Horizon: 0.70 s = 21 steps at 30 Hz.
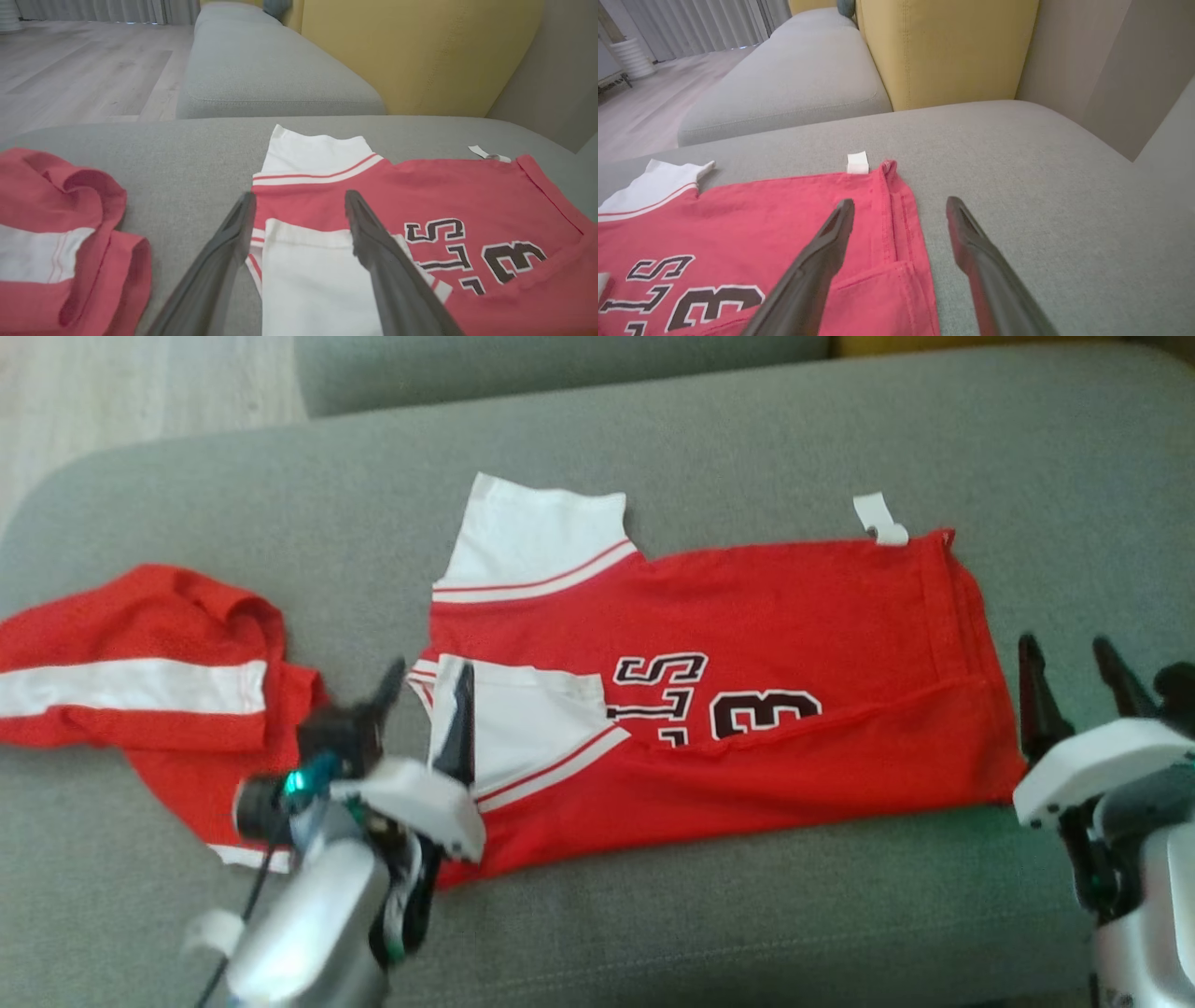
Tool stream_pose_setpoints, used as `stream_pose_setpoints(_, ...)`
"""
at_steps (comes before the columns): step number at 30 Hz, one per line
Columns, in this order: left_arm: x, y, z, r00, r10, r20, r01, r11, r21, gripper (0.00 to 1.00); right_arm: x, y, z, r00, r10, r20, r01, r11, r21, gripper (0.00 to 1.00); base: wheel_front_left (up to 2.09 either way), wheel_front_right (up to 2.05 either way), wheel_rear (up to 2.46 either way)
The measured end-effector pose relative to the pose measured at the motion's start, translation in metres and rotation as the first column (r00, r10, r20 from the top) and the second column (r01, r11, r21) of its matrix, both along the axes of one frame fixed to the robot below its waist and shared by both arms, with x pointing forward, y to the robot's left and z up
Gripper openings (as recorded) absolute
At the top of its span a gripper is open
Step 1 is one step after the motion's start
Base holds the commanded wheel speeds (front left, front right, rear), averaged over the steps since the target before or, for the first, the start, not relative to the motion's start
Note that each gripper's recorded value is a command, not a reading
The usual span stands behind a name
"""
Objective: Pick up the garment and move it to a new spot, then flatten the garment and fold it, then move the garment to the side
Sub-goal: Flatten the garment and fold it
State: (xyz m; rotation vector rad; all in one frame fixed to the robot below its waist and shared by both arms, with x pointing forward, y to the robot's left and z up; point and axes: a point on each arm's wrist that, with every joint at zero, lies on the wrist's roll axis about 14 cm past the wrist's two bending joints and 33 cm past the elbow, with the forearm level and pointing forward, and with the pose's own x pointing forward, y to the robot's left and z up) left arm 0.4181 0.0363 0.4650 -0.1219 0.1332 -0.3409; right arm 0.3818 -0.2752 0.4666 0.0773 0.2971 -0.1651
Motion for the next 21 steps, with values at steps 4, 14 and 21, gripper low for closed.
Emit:
stream_pose_setpoints(4,0.027,-0.008,0.009,0.999,-0.032,0.036,0.031,0.999,0.027,1.0,0.019,0.003,0.015,0.998,0.013,0.069,-0.012,1.0,-0.018,1.0,0.0,0.0,0.0)
stream_pose_setpoints(14,0.117,-0.036,-0.01,0.987,-0.136,-0.088,0.152,0.966,0.209,1.0,0.062,0.017,0.027,0.99,0.07,0.123,-0.063,0.996,-0.061,1.0,0.0,0.0,0.0)
stream_pose_setpoints(21,0.172,-0.031,-0.047,0.977,-0.131,-0.171,0.189,0.902,0.387,1.0,0.074,0.021,0.023,0.989,0.092,0.119,-0.081,0.992,-0.095,1.0,0.0,0.0,0.0)
